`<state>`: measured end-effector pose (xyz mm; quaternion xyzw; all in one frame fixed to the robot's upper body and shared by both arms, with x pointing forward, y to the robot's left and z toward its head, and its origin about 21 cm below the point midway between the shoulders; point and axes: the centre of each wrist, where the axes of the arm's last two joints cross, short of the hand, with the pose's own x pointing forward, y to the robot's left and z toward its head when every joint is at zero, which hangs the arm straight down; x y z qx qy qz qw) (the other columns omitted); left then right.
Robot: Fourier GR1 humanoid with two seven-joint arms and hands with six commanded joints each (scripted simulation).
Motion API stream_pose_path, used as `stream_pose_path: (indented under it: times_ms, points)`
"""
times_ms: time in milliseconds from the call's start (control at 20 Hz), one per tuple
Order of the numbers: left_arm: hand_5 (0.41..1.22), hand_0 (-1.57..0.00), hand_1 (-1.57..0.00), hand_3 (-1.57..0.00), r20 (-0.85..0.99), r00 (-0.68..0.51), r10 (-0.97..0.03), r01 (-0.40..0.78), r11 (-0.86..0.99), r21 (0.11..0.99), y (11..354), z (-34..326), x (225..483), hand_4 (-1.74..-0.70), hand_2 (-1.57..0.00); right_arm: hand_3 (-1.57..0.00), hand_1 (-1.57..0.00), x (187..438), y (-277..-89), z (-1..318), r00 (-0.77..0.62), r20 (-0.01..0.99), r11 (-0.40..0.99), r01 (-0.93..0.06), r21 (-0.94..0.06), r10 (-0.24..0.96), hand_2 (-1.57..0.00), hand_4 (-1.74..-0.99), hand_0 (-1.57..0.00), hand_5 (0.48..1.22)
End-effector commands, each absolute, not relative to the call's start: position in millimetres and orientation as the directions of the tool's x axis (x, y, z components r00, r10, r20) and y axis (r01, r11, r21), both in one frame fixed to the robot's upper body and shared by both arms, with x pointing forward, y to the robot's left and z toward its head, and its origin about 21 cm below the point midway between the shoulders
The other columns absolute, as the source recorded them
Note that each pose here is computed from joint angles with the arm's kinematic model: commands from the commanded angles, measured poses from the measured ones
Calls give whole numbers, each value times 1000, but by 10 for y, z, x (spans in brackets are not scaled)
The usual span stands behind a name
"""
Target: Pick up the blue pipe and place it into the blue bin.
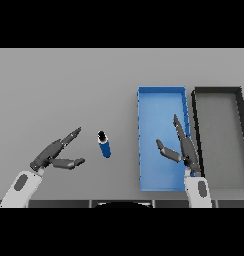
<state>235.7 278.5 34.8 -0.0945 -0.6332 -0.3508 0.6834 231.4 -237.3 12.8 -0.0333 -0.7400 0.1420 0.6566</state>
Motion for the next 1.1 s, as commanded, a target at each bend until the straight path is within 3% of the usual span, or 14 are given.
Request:
stream_pose_path:
  times_ms: [0, 250, 650, 850, 1000, 1050]
  points:
    - [472, 1, 1, 1, 929, -47, -367, 613, 724, 316, 2732, 316, 2368, -1091, 1, 1, 1, 2312, -2367, 128, -143, 962, 958, -136, -253, 234, 1, -1248, 1, 612]
    - [447, 1, 1, 1, 940, -61, -336, 669, 685, 289, 2434, 151, 2327, -1114, 1, 1, 1, 2267, -2335, 119, -140, 965, 961, -138, -241, 222, 1, -1265, 1, 616]
    - [448, 1, 1, 1, 953, -22, -304, 708, 667, 229, 1972, -42, 2555, -1117, 1, 1, 1, 2189, -2384, 123, -129, 969, 966, -130, -225, 209, 1, -1274, 1, 605]
    - [445, 1, 1, 1, 947, -74, -311, 701, 659, 271, 1810, -131, 2691, -1075, 1, 1, 1, 2230, -2358, 107, -117, 969, 965, -122, -232, 218, 1, -1267, 1, 598]
    - [507, 1, 1, -18, 972, -63, -224, 715, 669, 201, 1685, -187, 2704, -1109, -19, 1, 1, 2197, -2373, 102, -120, 969, 965, -125, -233, 218, 1, -1267, 1, 600]
    - [550, 1, -33, -96, 979, -59, -194, 713, 678, 177, 1640, -199, 2682, -1141, -114, 1, 1, 2211, -2388, 105, -112, 970, 966, -121, -231, 217, 1, -1266, 1, 601]
